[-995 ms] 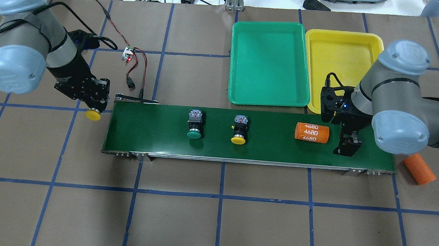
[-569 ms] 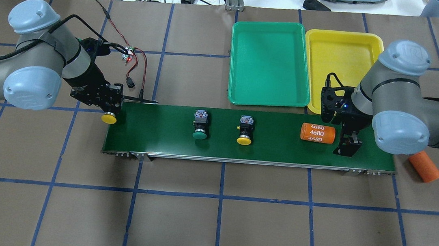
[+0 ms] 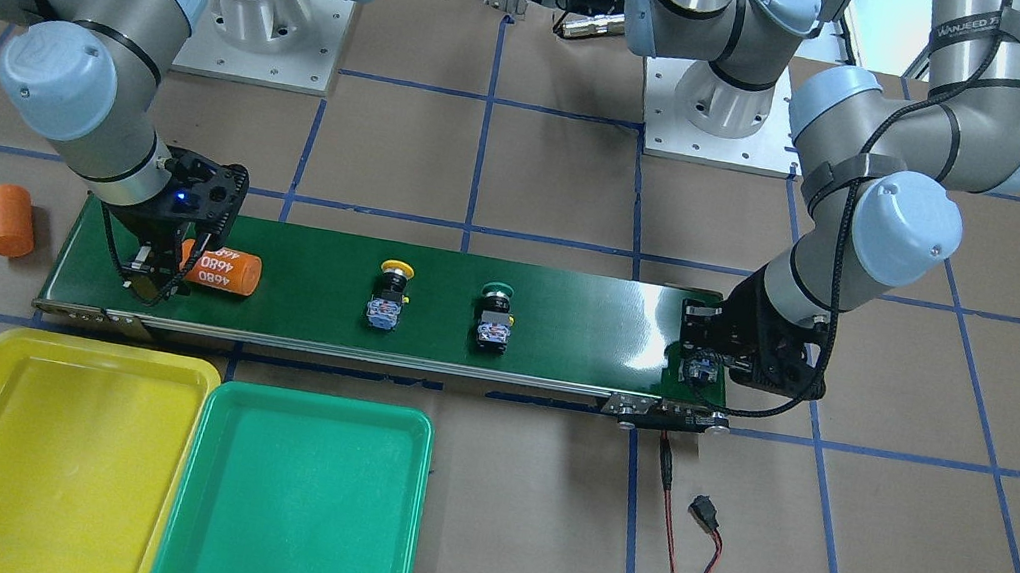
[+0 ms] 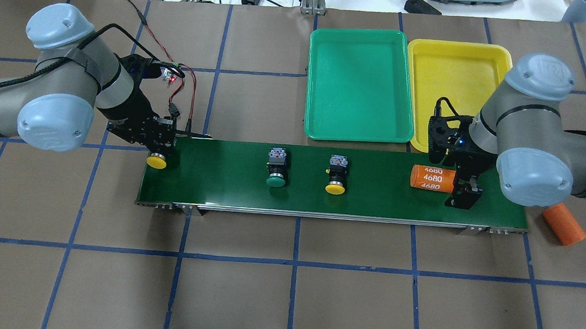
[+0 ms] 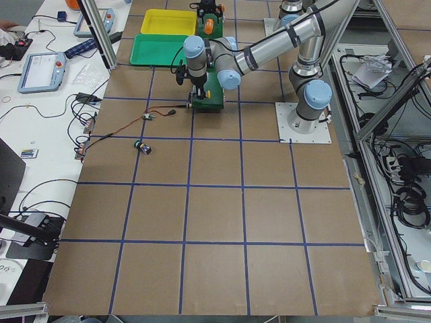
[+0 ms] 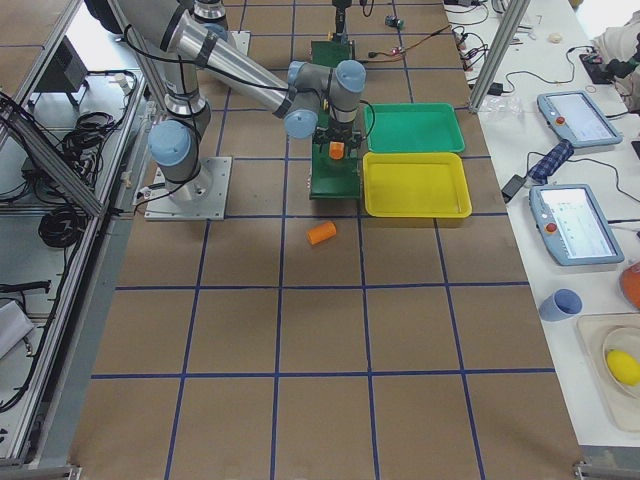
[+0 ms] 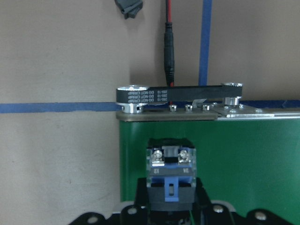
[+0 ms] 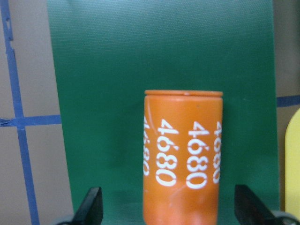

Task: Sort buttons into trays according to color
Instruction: 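Place the yellow-capped button on the belt's near end with the left gripper, then return the left gripper and grasp a green-capped button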

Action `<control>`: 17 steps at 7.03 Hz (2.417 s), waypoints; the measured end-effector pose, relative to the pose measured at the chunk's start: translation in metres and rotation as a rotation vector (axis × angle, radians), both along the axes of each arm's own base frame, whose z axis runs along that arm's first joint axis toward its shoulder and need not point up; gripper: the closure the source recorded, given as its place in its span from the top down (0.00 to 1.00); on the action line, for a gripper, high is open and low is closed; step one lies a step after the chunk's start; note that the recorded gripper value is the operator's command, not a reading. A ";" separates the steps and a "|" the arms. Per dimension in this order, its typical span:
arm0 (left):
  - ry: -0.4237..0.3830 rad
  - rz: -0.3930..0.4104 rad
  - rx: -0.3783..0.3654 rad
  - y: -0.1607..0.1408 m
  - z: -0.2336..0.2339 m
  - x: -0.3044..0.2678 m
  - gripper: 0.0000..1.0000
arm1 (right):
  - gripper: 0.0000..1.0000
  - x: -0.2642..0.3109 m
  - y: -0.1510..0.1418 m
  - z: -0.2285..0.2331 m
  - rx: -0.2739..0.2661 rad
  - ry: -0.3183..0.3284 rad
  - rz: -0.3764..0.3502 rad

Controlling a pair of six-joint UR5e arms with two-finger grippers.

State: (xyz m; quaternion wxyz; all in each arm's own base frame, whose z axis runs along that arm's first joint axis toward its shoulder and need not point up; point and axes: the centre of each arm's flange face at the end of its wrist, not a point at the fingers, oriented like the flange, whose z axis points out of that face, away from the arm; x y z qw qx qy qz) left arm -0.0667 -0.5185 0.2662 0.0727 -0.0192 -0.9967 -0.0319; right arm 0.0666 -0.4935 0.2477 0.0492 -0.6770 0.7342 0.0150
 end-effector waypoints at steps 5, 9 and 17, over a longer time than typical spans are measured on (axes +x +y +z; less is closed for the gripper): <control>-0.024 -0.018 -0.041 -0.003 0.024 0.000 1.00 | 1.00 -0.001 -0.002 0.002 0.001 0.003 -0.108; -0.132 -0.192 -0.141 -0.090 0.063 0.111 1.00 | 1.00 0.000 -0.002 0.001 0.014 0.005 -0.240; -0.159 -0.602 -0.187 -0.236 -0.054 0.245 1.00 | 1.00 0.000 -0.003 -0.008 0.060 0.037 -0.636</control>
